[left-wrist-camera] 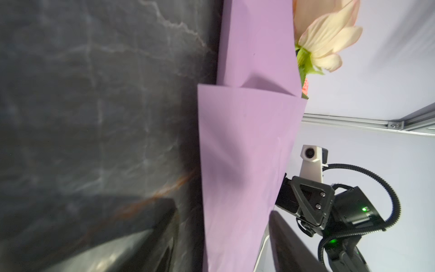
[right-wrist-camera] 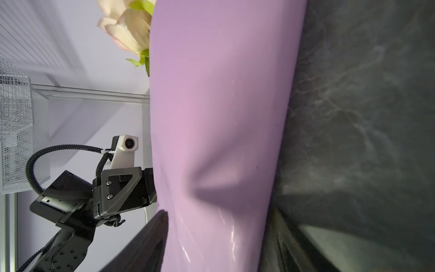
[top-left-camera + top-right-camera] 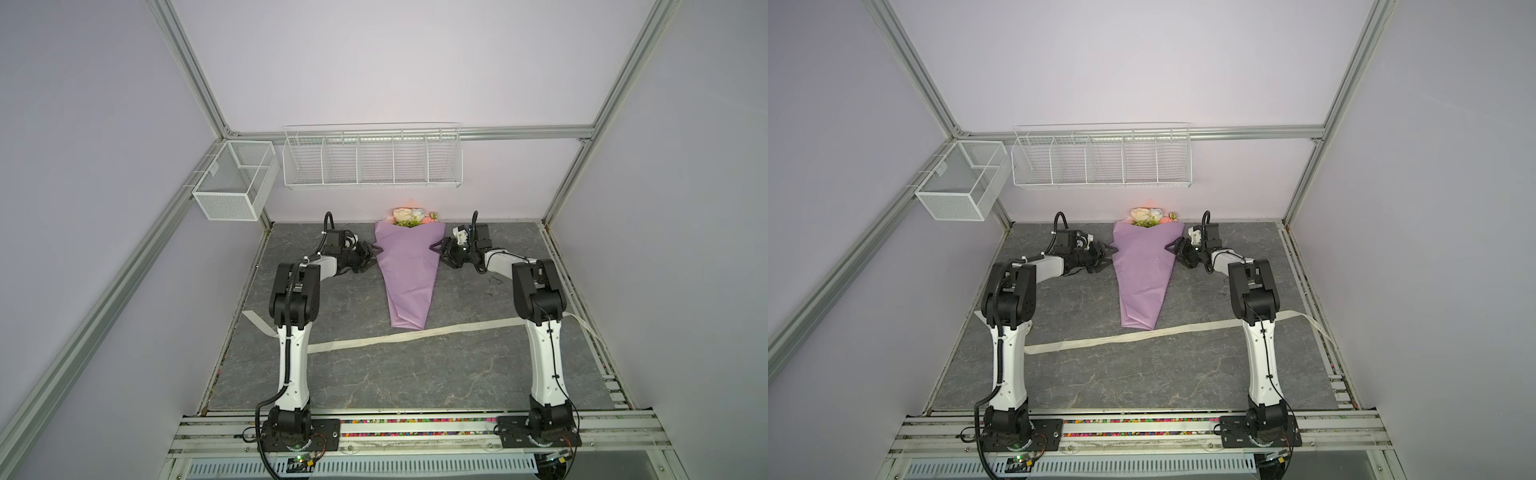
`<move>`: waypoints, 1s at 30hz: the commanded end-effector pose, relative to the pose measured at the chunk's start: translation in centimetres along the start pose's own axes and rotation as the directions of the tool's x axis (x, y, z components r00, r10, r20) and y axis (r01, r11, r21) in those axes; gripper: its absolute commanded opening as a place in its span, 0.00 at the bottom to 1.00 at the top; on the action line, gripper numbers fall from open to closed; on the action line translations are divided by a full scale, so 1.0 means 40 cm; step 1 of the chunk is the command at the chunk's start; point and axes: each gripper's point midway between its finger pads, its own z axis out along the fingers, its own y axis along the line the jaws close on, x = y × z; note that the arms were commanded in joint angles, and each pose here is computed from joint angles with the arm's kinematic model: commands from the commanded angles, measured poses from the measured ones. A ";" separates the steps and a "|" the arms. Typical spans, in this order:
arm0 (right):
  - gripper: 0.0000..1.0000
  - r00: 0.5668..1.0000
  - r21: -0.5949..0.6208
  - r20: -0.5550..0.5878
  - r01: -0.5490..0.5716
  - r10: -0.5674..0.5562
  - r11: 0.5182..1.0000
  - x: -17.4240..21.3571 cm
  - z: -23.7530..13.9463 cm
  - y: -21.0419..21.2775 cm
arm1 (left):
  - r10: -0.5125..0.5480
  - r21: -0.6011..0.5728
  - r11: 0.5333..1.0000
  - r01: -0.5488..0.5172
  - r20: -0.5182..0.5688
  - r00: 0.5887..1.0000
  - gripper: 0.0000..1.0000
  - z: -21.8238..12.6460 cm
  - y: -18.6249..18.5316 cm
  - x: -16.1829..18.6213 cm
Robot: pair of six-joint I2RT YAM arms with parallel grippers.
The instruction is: Tie the bouquet of fake flowers
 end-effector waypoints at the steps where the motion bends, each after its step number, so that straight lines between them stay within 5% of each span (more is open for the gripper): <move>1: 0.71 0.996 0.006 -0.066 -0.065 0.065 0.998 0.047 0.067 -0.036 | -0.024 0.040 0.999 0.025 -0.028 0.999 0.59 0.046 -0.013 -0.001; 8: 0.66 0.994 -0.073 -0.087 -0.067 0.061 0.995 0.032 0.128 0.001 | -0.032 0.065 0.997 0.035 -0.049 0.998 0.50 0.111 -0.023 -0.012; 12: 0.58 0.995 -0.111 -0.082 -0.074 0.066 0.991 0.018 0.142 0.027 | -0.036 0.090 0.995 0.039 -0.037 0.999 0.37 0.118 -0.044 -0.027; 19: 0.37 0.998 -0.154 -0.056 -0.045 0.036 0.987 -0.017 0.104 0.111 | -0.003 0.122 0.993 0.003 -0.002 1.000 0.13 0.090 -0.120 -0.048; 30: 0.19 1.000 -0.186 -0.019 0.002 -0.006 0.982 -0.009 0.010 0.204 | -0.017 0.152 0.988 0.012 0.031 0.999 0.01 0.023 -0.193 -0.017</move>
